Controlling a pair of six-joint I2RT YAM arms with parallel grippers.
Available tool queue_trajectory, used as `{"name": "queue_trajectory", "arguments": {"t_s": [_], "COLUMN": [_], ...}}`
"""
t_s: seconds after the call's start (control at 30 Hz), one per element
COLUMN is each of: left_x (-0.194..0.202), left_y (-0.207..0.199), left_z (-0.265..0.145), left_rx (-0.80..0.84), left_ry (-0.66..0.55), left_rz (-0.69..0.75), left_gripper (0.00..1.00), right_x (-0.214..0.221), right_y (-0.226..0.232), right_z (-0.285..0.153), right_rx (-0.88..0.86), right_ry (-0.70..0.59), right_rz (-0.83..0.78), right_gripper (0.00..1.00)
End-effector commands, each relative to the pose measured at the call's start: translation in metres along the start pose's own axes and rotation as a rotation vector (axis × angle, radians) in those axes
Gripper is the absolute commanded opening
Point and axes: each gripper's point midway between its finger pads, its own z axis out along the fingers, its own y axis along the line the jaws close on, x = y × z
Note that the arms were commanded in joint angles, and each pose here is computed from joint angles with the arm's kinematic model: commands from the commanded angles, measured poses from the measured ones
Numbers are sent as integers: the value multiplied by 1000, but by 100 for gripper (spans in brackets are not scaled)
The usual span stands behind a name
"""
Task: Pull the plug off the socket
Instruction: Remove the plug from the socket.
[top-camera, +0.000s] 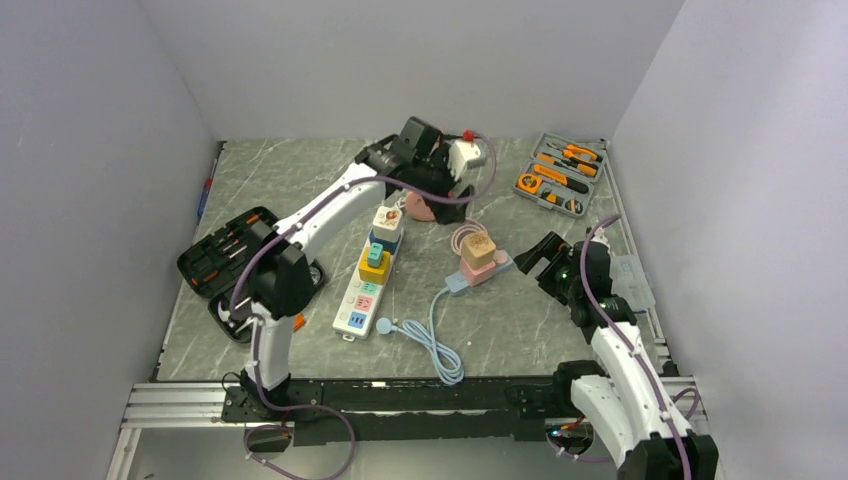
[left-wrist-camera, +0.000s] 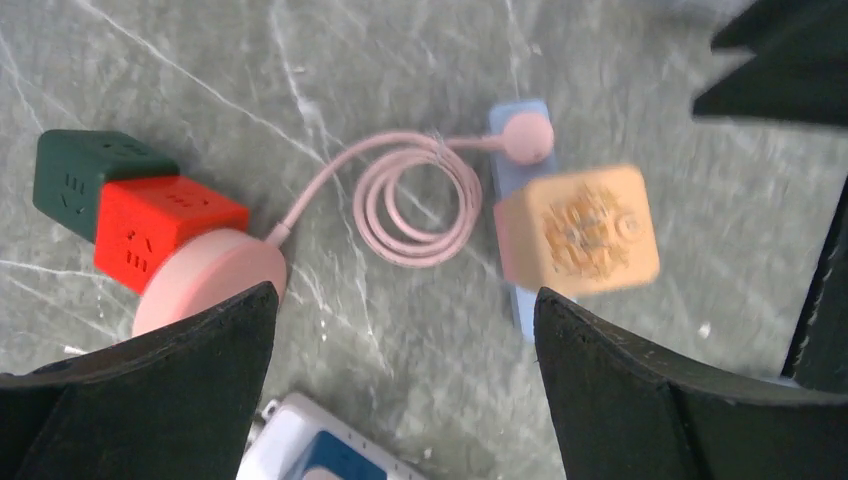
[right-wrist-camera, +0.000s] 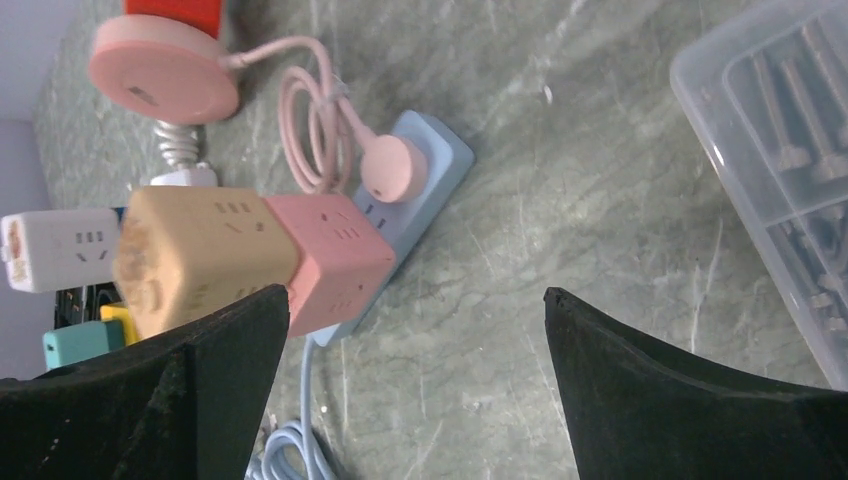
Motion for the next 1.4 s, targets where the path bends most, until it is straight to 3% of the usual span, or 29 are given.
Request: {"name": "queue_trajectory", "arguments": {"t_s": [0.0,0.1,0.2,0.33,0.47,0.83,1.37], "left_x": [-30,0,22,39,46,75,85], "left_y": [-65,-64,-93,-81,-63,-82,-91], "left_z": [-46,-46,-36,-18,-6,31,92], "left_rx": [-10,-75,149,140,11,25,-20], "left_ry": [-119,-102,-5,117,59,38,41], "left_rz": [381,212,278,202,161,-78,-96], "left_gripper": [99,99,96,94,99,99,99], "right_x": [13,17,5,-7,-7,-17,-18], "right_y": [9,13,9,9,10,12,9], "right_z": [11,11,4,-5,-5,-11,-12], "right_rx": [-80,-108,-84,-72,-74,-78,-69], "right_ry": [85,112,41,-22,-20,-68,-82], "right_rz": [71,61,29,5,16,-4,-12], "right_gripper": [100,100,100,100,100,100,100]}}
